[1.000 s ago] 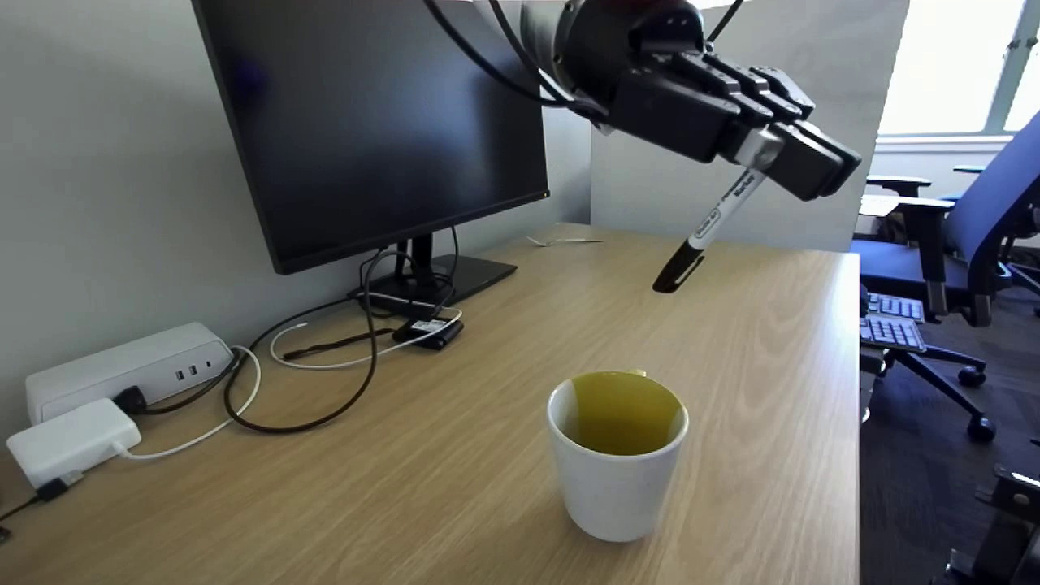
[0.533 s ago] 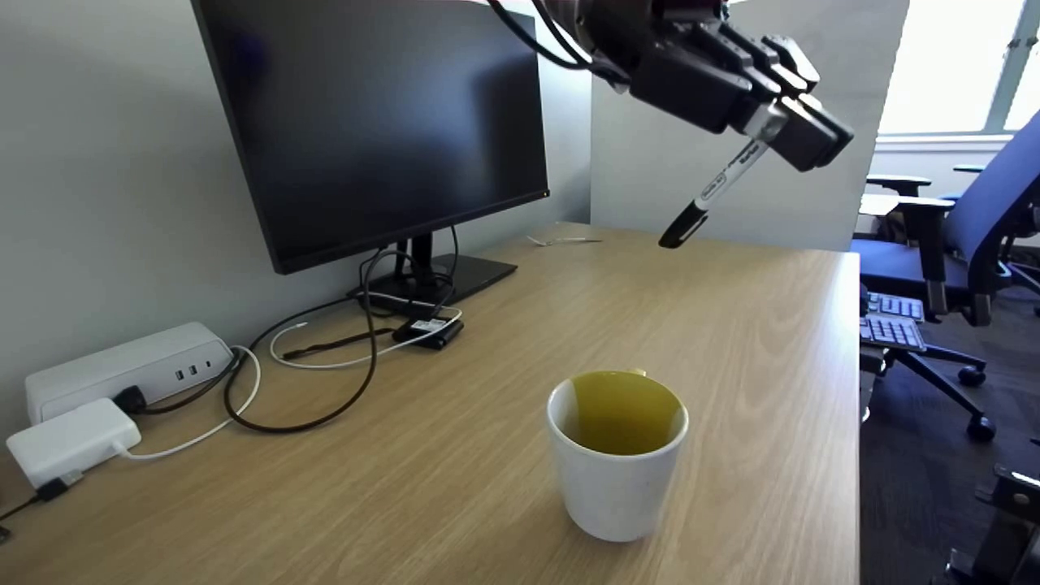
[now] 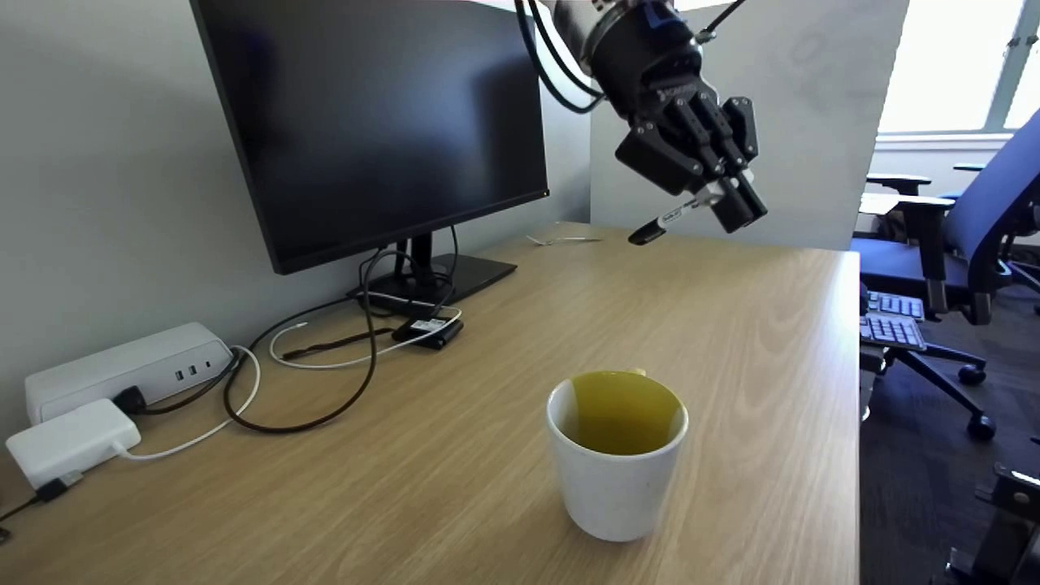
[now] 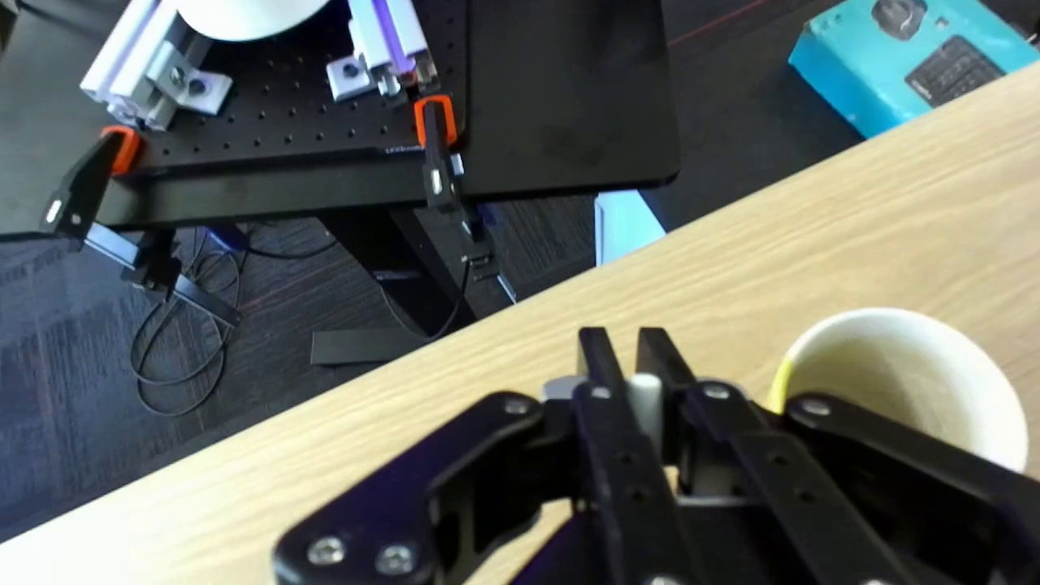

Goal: Move the cup to the left, put the marker inside the cup then take it out and place it on the table

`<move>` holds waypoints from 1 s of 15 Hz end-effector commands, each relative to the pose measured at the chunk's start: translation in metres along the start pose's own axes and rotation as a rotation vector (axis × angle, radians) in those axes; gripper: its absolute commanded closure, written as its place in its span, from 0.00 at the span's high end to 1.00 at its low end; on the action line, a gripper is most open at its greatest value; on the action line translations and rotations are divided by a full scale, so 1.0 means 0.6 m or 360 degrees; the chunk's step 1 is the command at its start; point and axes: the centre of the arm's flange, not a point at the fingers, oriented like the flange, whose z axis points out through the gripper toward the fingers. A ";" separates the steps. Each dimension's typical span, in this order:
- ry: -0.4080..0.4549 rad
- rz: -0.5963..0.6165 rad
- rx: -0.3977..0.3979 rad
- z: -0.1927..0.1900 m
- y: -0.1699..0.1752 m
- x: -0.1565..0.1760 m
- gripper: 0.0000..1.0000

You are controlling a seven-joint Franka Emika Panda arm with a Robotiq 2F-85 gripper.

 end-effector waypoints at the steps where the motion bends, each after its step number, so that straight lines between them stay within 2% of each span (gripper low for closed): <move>1: 0.0190 0.0014 -0.0003 0.013 0.022 0.007 0.03; 5: 0.0366 0.0028 -0.0016 0.027 0.047 0.037 0.03; 9: 0.0482 -0.0002 0.0058 0.036 0.069 0.072 0.03; 12: 0.0599 -0.0078 0.0145 0.035 0.087 0.099 0.03; 15: 0.0707 -0.0161 0.0180 0.040 0.108 0.122 0.03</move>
